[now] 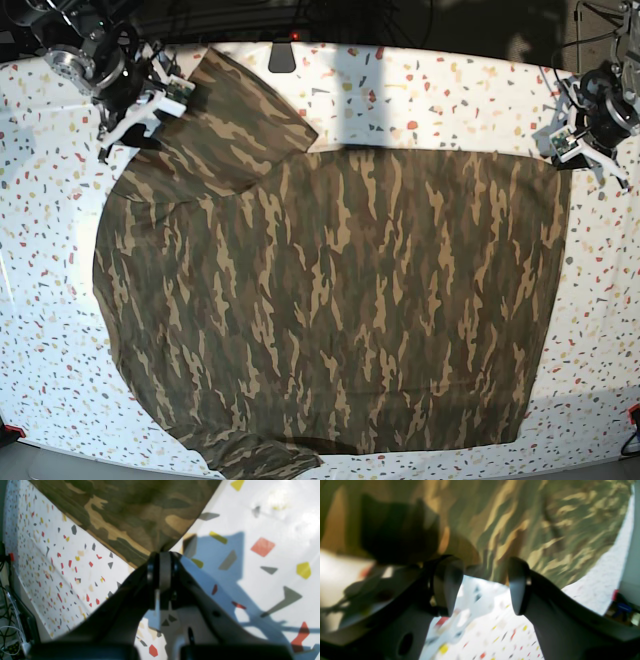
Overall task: Fold the T-shirt properly
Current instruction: 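Move both grippers down to the shirt's shoulder corners and grasp them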
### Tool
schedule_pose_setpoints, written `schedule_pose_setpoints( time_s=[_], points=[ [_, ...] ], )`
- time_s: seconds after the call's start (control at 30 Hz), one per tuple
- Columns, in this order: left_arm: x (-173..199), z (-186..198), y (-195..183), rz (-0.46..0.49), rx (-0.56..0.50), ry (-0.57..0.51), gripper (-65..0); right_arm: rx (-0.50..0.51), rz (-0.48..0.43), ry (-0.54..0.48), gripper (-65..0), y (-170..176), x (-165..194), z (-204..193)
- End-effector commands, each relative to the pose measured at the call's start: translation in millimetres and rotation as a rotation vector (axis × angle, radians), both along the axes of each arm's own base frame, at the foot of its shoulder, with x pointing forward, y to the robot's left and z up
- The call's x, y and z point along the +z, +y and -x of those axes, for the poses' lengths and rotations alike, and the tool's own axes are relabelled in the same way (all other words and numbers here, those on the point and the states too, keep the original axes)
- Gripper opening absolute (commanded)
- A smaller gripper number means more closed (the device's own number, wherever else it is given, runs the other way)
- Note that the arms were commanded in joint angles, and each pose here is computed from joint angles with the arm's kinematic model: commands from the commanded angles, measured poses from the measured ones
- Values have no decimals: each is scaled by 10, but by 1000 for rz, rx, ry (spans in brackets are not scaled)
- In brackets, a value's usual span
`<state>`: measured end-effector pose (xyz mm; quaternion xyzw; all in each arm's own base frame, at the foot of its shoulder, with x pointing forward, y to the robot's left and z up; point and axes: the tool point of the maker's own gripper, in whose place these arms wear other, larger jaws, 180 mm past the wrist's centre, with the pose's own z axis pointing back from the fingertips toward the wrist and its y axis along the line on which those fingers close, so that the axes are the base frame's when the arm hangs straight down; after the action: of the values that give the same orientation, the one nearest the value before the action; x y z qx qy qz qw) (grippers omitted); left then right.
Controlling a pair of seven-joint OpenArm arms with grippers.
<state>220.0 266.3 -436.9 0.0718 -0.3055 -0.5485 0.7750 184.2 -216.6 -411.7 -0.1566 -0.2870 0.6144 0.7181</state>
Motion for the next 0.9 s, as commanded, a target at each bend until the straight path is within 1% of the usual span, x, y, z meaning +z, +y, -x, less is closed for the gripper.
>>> schedule_pose_setpoints(
  time_s=[0.0,0.13,0.3,0.33,0.37,0.43,0.5,0.57,0.6,0.63,0.73,0.87],
  points=[
    [38,-14,57,-18,-8,1,-650,-6,17,3,-316,-31,-26,-15],
    [40,-18,58,-18,-7,-2,-650,-28,0,8,-316,31,-144,-85],
    [40,-19,60,-19,-6,-2,-650,-17,1,17,-317,53,-164,-113],
    [41,-19,61,-19,-6,-2,-650,-9,3,31,-332,59,-180,-91],
    [41,-19,61,-19,-6,-2,-650,4,7,56,-362,67,-206,-52],
    [40,-19,60,-19,-6,-2,-650,10,27,98,-440,49,-255,15],
    [40,-18,59,-18,-6,-2,-650,-20,65,110,-528,-23,-278,32],
    [39,-16,59,-18,-6,-2,-650,-36,76,114,-624,-51,-283,37],
    [39,-16,59,-18,-6,-2,-650,-38,73,116,-650,-47,-284,39],
    [39,-16,58,-17,-6,-2,-650,-40,68,115,-650,-40,-279,36],
    [43,-21,57,3,23,3,-650,-79,-5,101,-650,46,-223,-2],
    [70,-39,34,92,120,18,-650,-112,-80,87,-650,113,-94,-60]
  ],
)
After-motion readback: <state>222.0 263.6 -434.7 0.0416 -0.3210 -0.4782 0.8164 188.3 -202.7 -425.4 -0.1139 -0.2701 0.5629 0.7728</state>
